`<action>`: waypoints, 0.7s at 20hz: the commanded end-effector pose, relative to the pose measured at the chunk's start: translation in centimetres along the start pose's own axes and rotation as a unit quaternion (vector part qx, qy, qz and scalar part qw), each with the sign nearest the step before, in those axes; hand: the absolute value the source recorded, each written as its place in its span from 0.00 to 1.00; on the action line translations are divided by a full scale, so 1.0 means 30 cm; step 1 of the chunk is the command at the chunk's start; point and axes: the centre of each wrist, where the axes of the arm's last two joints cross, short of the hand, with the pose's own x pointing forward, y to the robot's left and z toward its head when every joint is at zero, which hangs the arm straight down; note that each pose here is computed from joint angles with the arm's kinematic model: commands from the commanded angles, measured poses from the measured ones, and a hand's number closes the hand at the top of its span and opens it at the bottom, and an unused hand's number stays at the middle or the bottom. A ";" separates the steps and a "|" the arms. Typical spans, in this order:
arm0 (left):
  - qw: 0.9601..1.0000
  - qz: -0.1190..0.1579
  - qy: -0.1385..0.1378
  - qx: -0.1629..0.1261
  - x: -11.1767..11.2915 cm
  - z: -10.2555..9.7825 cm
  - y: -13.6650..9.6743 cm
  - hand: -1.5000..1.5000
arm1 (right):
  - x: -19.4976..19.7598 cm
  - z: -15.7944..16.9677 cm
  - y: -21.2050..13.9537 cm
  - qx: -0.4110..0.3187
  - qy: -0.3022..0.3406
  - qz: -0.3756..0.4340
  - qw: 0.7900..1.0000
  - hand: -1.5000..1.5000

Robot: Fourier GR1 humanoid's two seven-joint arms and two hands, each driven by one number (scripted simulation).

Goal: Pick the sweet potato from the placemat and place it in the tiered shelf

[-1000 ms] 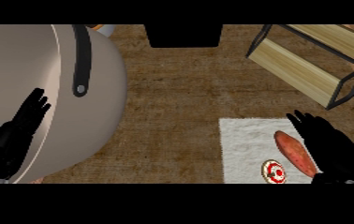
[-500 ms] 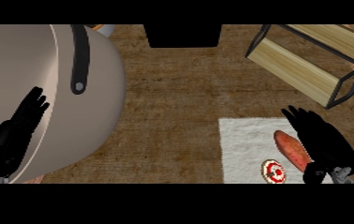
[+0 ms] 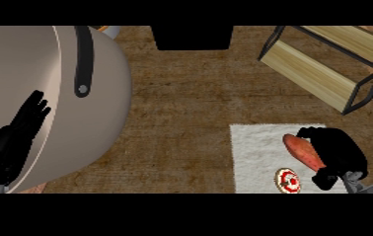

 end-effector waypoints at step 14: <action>0.999 0.009 0.052 0.008 -0.136 -0.006 -0.029 0.50 | 0.036 0.030 -0.023 -0.103 -0.053 0.020 0.993 1.00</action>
